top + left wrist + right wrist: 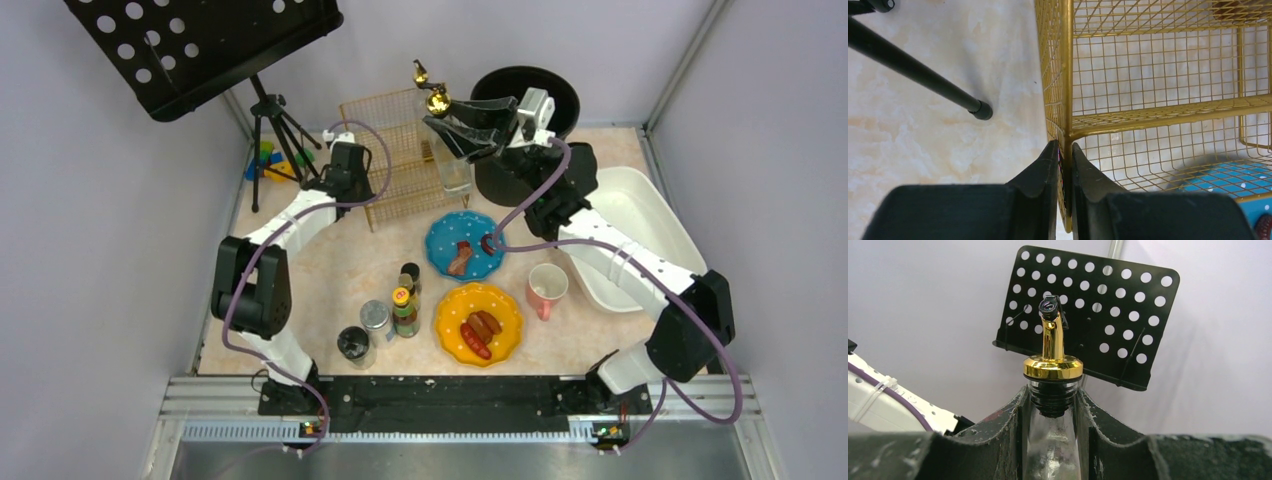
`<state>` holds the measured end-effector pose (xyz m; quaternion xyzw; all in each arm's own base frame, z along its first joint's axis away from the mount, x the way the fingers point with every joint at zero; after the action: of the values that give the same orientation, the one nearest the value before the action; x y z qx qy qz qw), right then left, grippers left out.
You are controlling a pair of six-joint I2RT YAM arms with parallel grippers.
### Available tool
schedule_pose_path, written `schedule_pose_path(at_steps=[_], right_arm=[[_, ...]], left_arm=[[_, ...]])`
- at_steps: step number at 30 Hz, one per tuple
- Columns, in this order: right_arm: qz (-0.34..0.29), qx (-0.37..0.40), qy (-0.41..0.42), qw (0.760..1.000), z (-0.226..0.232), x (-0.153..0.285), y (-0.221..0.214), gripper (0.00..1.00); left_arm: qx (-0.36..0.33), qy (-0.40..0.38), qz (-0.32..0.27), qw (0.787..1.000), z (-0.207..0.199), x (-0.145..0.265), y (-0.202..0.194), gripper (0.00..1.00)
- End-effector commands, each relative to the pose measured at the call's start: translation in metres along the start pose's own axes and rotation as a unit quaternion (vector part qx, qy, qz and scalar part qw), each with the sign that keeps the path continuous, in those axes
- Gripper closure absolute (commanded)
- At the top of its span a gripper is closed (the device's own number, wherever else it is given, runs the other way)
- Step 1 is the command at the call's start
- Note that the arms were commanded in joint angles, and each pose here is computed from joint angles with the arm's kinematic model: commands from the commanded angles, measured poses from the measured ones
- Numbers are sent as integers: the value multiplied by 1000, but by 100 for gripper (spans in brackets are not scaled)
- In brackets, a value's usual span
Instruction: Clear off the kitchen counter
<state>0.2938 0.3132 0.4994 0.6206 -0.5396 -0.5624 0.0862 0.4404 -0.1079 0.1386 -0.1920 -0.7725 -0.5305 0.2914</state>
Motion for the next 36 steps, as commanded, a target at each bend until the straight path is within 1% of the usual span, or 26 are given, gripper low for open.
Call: schedule_pose_path(at_steps=[1, 10, 15, 16, 19, 20, 22, 23, 26, 29, 33, 36], right_arm=[[-89, 42, -7, 995, -4, -3, 71, 100], [-97, 22, 10, 995, 0, -9, 69, 100], [-103, 11, 14, 995, -1, -15, 64, 100], [-103, 10, 15, 994, -2, -16, 62, 100], [-105, 5, 17, 994, -3, -21, 55, 100], [-108, 4, 17, 994, -4, -23, 55, 100], [-108, -1, 18, 994, -6, -27, 49, 100], [-105, -5, 16, 994, -8, -29, 44, 100], [-106, -13, 12, 994, -11, -35, 35, 100], [-104, -19, 10, 994, -16, -41, 26, 100], [-102, -18, 0, 995, -23, -50, 15, 100], [-97, -15, -13, 995, -31, -57, 3, 100]], left_arm=[[4, -29, 28, 999, -5, 22, -16, 100], [8, -42, 27, 999, -3, 44, -28, 100], [4, -48, 24, 999, -6, 54, -29, 100], [5, -46, 21, 999, -5, 55, -27, 97], [5, -40, 14, 999, -3, 57, -24, 68], [4, -39, 13, 999, -3, 58, -23, 61], [0, -43, 11, 999, -5, 59, -20, 49], [-1, -43, 10, 999, -6, 60, -17, 45], [2, -45, 2, 999, -10, 66, -6, 38], [11, -61, -22, 998, -18, 81, 12, 33], [23, -71, -61, 995, -23, 108, 39, 32], [37, -77, -103, 991, -21, 136, 60, 32]])
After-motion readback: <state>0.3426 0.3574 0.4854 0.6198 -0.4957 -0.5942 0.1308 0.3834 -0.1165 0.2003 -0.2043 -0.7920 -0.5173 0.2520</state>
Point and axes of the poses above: each gripper's point midway between its finger pads, its own x axis back along the fingers, its own z axis along the line the jaws close on, y = z × x, the point moved 2 cm from there along x, back along the fingers, and after that the axes turned 7 degrees about x, right-handed, at the moved point
